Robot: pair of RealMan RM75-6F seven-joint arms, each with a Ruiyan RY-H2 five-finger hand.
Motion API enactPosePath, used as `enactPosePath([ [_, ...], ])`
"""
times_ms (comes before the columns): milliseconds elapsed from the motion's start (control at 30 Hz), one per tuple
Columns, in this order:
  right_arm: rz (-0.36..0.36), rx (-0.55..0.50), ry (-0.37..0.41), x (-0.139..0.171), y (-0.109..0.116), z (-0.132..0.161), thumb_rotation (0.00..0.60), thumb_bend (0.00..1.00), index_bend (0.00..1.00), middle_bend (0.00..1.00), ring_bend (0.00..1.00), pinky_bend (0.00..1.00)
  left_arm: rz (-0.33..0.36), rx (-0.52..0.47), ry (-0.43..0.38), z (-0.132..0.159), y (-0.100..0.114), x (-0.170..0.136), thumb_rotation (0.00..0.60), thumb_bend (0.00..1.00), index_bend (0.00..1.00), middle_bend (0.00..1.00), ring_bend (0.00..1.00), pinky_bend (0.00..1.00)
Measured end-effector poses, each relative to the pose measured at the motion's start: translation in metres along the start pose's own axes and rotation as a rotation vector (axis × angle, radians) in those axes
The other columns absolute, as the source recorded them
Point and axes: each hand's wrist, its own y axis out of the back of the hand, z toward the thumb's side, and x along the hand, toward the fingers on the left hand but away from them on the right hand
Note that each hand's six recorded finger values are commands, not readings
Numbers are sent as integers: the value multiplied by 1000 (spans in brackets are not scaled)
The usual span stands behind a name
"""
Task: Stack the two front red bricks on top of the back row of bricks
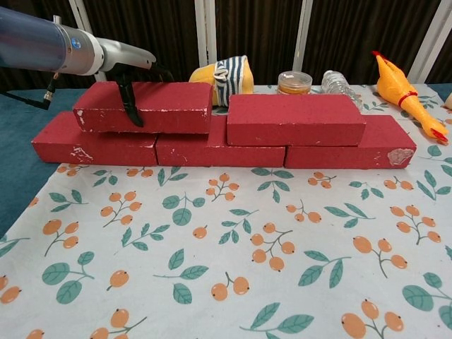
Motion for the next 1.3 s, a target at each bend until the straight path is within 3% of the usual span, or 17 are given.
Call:
enactPosePath([
  [1300,-9,-26,2,0,5,-5,600,107,0,0,0,0,-9,24,16,29,-4,4,600,0,264,296,304,291],
])
